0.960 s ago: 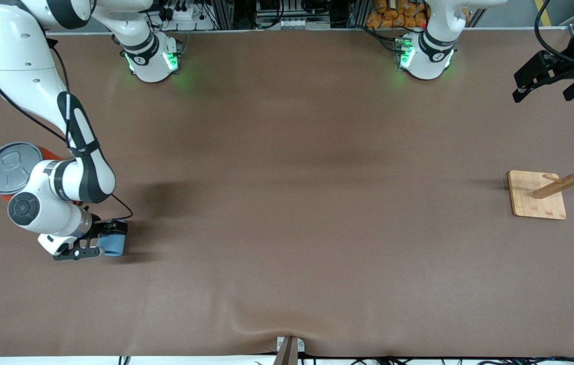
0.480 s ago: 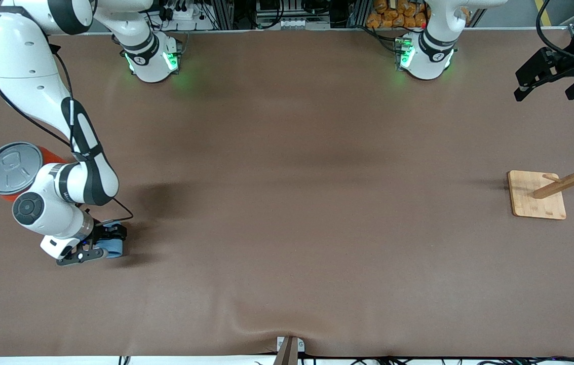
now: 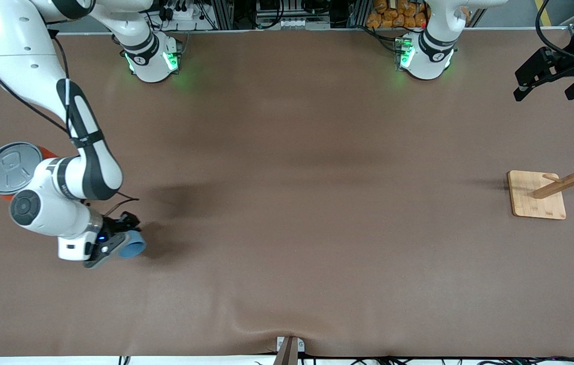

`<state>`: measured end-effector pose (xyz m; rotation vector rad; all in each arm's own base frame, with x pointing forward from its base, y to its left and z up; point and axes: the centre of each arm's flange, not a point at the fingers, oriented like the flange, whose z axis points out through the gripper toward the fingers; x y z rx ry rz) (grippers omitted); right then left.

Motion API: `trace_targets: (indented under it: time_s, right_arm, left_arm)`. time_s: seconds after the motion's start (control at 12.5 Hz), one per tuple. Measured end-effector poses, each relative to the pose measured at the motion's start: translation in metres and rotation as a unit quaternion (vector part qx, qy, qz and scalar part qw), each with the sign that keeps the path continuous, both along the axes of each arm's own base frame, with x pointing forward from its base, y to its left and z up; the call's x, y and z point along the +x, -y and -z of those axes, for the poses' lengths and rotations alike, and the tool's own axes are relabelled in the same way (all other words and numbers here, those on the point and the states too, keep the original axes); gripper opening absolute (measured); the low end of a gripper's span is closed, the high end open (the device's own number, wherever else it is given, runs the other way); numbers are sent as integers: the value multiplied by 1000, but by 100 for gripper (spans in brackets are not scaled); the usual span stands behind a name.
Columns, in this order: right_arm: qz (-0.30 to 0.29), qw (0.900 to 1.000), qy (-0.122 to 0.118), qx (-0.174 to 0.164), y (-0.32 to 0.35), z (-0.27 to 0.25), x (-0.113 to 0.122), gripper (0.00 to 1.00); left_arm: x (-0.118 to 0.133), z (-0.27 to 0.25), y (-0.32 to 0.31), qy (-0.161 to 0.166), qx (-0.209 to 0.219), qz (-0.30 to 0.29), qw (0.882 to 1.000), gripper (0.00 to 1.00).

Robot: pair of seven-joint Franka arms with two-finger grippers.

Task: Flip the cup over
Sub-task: 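Lift the blue cup and carry it toward the table middle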

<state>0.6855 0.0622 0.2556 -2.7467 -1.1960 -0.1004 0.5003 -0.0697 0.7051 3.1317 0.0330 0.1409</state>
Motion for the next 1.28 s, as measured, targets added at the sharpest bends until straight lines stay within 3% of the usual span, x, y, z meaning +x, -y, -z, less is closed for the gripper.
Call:
trace_targets:
  time_s: [0.32, 0.56, 0.96, 1.12, 1.28]
  right_arm:
    - [-114, 993, 1, 27, -134, 8, -23, 81]
    - [-211, 977, 8, 31, -246, 8, -61, 81]
    - [-334, 940, 61, 37, -332, 28, -101, 81]
    - [-353, 933, 62, 29, -348, 50, -113, 81]
    - [-351, 934, 66, 23, -341, 55, -106, 86]
  left_arm:
    - [1, -1, 3, 6, -1, 3, 1000, 100]
    - [2, -2, 3, 10, -1, 3, 1000, 100]
    - [-8, -9, -5, 1, 0, -4, 1000, 100]
    - [-12, -10, -8, -5, 0, -6, 1000, 100]
    - [-13, -8, -8, -15, 2, -5, 1000, 100]
